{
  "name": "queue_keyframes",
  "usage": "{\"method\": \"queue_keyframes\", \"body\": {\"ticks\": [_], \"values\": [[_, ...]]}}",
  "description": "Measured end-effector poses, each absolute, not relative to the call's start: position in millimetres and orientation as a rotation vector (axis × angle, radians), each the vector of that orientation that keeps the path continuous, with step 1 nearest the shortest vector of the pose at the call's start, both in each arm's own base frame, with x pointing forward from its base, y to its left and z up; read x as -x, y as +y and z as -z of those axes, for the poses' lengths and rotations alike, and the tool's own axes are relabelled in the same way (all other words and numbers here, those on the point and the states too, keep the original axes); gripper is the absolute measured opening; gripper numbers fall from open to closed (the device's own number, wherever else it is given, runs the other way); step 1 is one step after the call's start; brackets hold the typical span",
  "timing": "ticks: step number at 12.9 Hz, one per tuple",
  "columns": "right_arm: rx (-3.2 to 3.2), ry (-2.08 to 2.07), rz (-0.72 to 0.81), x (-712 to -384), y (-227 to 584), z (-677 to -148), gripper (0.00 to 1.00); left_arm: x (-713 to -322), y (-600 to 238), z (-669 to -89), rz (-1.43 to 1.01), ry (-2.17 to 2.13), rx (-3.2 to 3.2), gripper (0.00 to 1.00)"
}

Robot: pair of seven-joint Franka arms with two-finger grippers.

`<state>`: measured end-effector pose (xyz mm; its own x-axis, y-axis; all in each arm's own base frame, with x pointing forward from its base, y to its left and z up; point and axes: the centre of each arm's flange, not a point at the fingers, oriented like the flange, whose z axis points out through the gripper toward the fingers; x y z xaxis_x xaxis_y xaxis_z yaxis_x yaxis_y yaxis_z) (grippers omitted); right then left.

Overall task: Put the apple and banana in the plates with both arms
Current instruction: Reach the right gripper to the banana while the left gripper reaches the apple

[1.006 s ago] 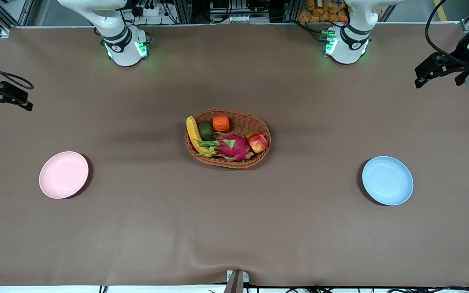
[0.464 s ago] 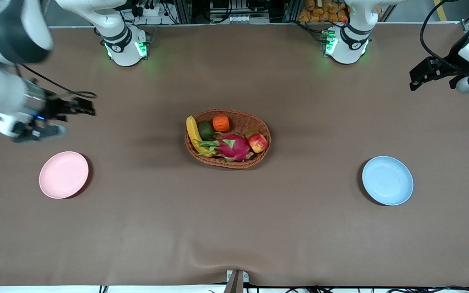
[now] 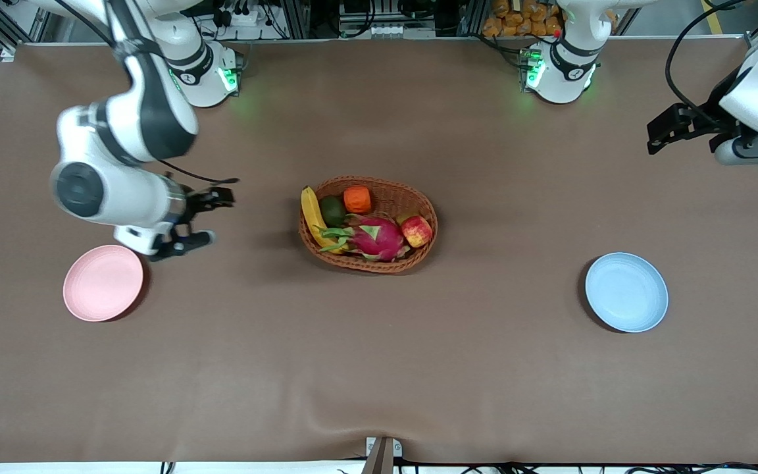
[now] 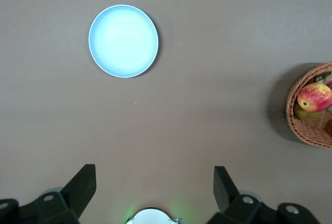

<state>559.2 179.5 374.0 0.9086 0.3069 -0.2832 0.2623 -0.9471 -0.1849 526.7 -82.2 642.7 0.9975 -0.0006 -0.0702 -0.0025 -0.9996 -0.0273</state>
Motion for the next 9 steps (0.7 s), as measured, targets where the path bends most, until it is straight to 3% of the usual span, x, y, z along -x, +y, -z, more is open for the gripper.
{"method": "queue_keyframes", "body": {"ticks": [4, 9], "values": [[2.912, -0.422, -0.399, -543, 226, -316, 1.0, -540, -121, -607, -0.205, -0.033, 3.144, 1.0], [2.969, -0.366, -0.388, -506, 294, -278, 1.0, -564, -241, -514, -0.278, -0.177, 3.161, 1.0]]}}
